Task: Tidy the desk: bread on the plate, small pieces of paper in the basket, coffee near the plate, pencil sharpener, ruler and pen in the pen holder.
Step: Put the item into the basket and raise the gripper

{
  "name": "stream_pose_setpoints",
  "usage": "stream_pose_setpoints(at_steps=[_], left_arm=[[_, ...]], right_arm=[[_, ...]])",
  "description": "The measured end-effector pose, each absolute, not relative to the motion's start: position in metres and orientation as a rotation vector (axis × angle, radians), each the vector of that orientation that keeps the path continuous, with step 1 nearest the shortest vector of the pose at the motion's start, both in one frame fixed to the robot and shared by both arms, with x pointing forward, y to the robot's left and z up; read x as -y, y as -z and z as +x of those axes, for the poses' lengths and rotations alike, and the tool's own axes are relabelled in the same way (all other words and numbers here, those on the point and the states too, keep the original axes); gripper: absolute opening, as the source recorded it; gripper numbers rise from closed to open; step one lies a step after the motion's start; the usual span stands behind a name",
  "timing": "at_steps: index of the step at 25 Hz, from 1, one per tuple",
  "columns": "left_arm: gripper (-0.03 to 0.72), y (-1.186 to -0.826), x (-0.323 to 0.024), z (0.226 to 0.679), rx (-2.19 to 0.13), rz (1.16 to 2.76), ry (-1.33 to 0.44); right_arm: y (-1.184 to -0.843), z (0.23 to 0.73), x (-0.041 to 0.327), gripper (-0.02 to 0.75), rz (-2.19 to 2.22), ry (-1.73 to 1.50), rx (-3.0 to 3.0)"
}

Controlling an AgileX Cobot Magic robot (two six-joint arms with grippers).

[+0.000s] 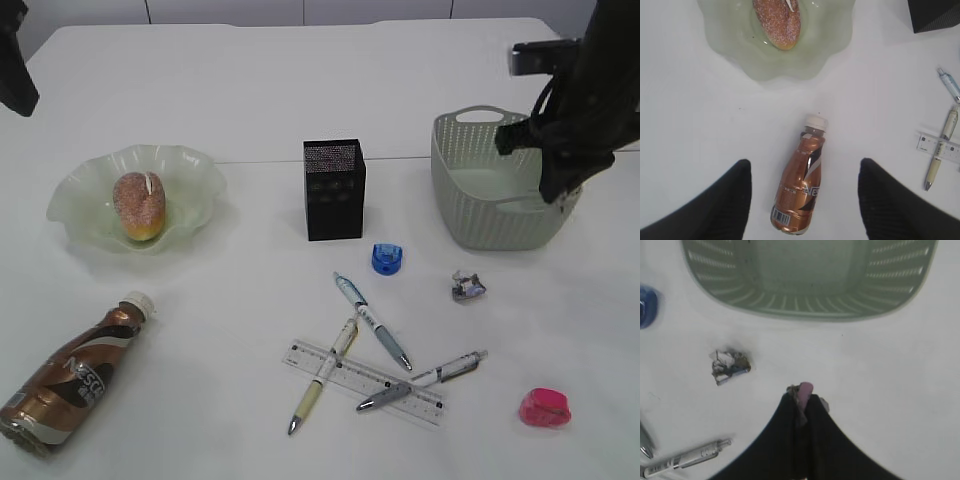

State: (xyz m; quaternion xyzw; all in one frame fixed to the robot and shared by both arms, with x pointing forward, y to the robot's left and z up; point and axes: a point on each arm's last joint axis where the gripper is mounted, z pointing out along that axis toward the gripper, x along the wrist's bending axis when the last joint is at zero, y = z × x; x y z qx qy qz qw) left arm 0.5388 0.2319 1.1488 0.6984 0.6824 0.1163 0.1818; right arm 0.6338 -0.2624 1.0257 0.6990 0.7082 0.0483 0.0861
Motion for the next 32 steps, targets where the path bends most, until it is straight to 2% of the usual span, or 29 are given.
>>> stream_pose_setpoints(at_steps=[6,14,22,32], left_arm=[[0.48,-1.149,-0.232,0.539,-1.926,1.972,-0.328],[0.48,-1.149,-0.232,0.539,-1.926,1.972,-0.328],[0.48,-1.149,-0.232,0.539,-1.926,1.972,-0.328],[0.48,-1.149,-0.231,0.539,-1.925,1.968,-0.318]], right_arm=[[-1.058,0.646,0.261,0.028,2.035,-0.261,-2.052],[-1.069,0.656,0.26,0.028,1.971,-0.387,-1.992],[-1.049,0.675,0.257,0.027,1.941,-0.438,-1.972],[-1.041,0.706,0.254,0.027,1.921,-0.492,-1.933]])
